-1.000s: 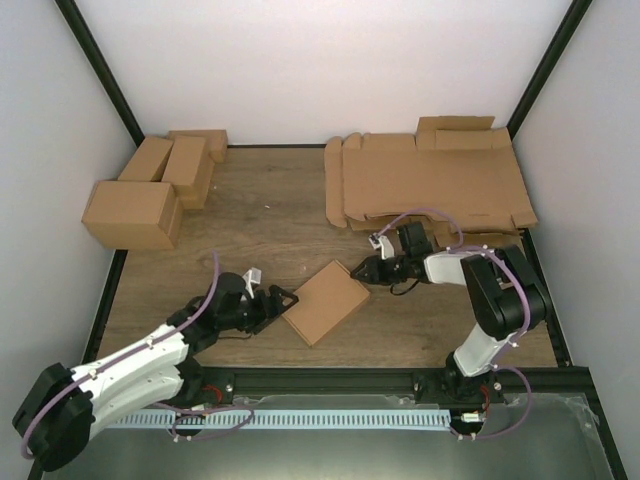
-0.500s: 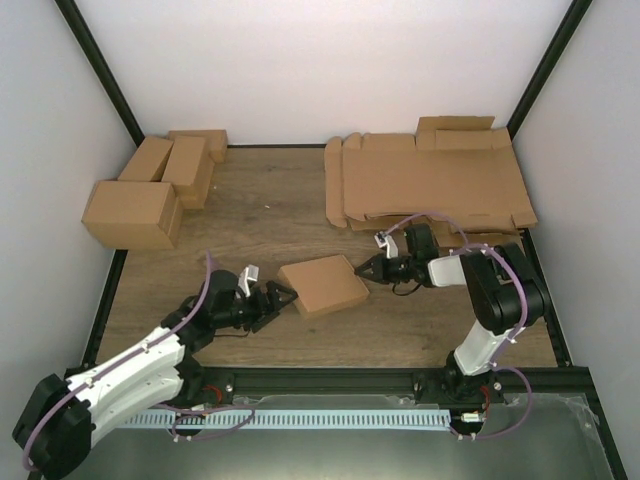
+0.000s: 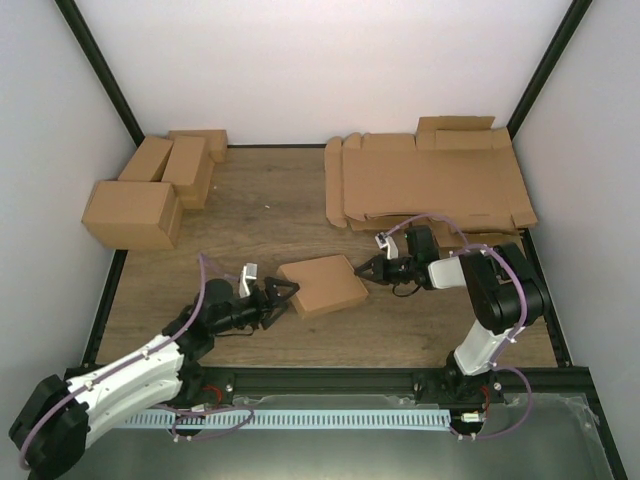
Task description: Fold the paper box
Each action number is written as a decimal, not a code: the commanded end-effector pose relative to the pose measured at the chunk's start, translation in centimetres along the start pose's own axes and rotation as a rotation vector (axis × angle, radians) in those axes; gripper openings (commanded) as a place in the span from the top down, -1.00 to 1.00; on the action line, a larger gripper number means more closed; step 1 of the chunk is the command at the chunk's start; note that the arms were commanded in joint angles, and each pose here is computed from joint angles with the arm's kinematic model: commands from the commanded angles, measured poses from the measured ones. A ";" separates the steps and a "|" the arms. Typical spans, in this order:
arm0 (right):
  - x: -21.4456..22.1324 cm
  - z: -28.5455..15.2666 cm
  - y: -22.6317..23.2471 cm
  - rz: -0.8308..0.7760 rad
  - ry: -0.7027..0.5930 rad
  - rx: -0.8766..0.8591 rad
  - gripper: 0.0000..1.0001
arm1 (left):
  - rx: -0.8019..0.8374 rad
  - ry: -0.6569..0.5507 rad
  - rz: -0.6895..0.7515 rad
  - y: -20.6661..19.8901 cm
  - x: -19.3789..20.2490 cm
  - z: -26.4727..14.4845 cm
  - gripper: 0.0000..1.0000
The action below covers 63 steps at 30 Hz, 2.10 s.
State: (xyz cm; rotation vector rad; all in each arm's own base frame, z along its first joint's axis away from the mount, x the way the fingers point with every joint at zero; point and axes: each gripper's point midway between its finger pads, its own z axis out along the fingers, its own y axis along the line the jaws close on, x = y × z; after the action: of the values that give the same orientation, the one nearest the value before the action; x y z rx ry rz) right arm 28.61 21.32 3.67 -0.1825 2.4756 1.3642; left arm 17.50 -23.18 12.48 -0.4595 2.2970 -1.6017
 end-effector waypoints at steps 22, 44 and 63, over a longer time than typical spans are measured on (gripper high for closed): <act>-2.1 -2.9 3.2 -0.068 -0.057 0.042 0.36 | 0.032 0.038 0.066 -3.7 -2.2 2.5 0.46; -9.1 -14.0 16.8 -0.105 -0.190 -0.277 -0.82 | 0.283 0.297 0.484 -15.3 -7.0 -1.5 0.41; -6.6 -14.4 19.1 -0.178 -0.110 -0.464 -0.16 | 0.336 0.295 0.488 -19.3 -7.5 -2.5 0.40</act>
State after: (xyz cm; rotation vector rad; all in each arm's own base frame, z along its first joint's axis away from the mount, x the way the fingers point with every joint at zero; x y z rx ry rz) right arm 27.88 19.05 26.66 -0.3188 2.0326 1.7559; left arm 24.92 -24.20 30.09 0.3690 2.0931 -1.8051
